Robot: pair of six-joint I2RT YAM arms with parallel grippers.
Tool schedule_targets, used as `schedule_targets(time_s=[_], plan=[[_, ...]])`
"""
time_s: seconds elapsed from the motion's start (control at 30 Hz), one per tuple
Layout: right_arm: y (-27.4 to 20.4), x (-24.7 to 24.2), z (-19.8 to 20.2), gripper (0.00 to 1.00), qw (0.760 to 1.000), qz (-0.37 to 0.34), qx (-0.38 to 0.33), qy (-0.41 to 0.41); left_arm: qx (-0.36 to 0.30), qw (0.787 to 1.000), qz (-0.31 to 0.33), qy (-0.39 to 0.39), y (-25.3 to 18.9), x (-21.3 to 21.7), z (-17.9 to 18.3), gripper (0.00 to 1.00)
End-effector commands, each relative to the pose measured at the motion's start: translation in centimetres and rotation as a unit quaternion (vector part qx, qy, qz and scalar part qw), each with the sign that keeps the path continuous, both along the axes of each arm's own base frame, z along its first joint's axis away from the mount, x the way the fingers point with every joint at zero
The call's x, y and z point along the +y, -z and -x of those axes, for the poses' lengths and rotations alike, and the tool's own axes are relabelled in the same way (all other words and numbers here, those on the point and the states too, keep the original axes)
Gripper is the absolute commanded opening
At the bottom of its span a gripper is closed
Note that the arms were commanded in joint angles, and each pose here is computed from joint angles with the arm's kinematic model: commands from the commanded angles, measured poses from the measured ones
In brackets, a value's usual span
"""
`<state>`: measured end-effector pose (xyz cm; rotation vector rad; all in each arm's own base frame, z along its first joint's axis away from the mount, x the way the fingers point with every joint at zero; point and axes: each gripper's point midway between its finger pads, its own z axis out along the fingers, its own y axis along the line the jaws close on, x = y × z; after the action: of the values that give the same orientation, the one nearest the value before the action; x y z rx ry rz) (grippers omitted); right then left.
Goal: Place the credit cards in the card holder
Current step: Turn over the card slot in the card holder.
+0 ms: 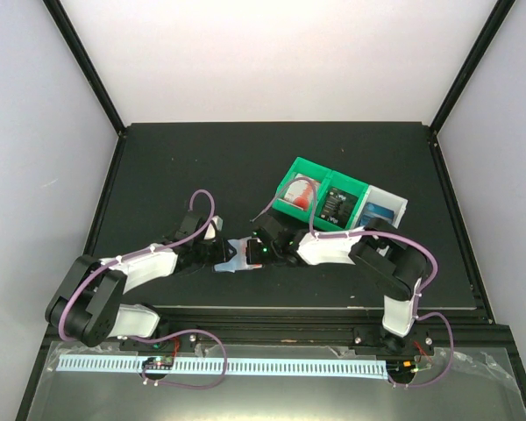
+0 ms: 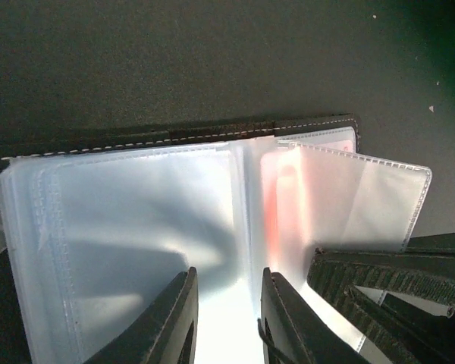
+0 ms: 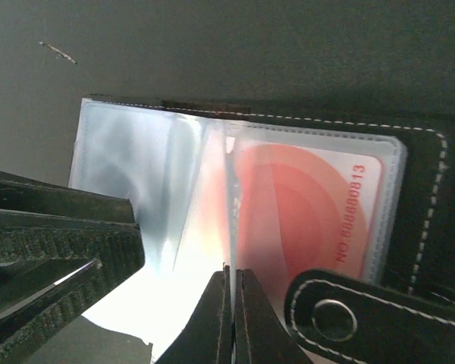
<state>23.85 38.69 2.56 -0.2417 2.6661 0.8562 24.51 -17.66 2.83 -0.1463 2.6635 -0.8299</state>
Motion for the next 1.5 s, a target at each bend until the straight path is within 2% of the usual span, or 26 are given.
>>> schedule_targets(time_s=[0.0, 0.23, 0.4, 0.8, 1.07, 1.27, 1.47], plan=[[-1.2, -1.0, -1.0, 0.02, 0.999, 0.022, -0.022, 0.016, -0.011, 1.000, 0.009, 0.018, -1.3, -0.7, -0.1, 0.26], [-0.6, -2.3, -1.3, 0.18, 0.997, 0.059, -0.030, 0.029, -0.012, 0.999, 0.035, 0.035, -2.0, -1.6, 0.1, 0.29], [-1.1, -3.1, -1.4, 0.23, 0.996, 0.067, -0.037, 0.040, -0.015, 0.998, 0.045, 0.042, -2.3, -2.0, 0.1, 0.30], [-1.5, -5.7, -2.1, 0.26, 0.988, 0.116, -0.055, 0.085, -0.016, 0.996, 0.060, 0.062, -2.7, -3.1, 0.0, 0.35], [-1.2, -5.0, -1.9, 0.29, 0.990, 0.122, -0.049, 0.056, -0.017, 0.995, 0.060, 0.078, -2.6, -4.1, -0.3, 0.35], [-5.0, -5.8, -2.1, 0.30, 0.990, 0.091, -0.089, 0.064, -0.005, 0.996, 0.039, 0.082, -1.2, -4.5, -0.6, 0.34], [-9.1, -9.6, -3.4, 0.33, 0.985, 0.084, -0.127, 0.080, 0.006, 0.994, 0.028, 0.102, -0.6, -5.3, -0.4, 0.34]])
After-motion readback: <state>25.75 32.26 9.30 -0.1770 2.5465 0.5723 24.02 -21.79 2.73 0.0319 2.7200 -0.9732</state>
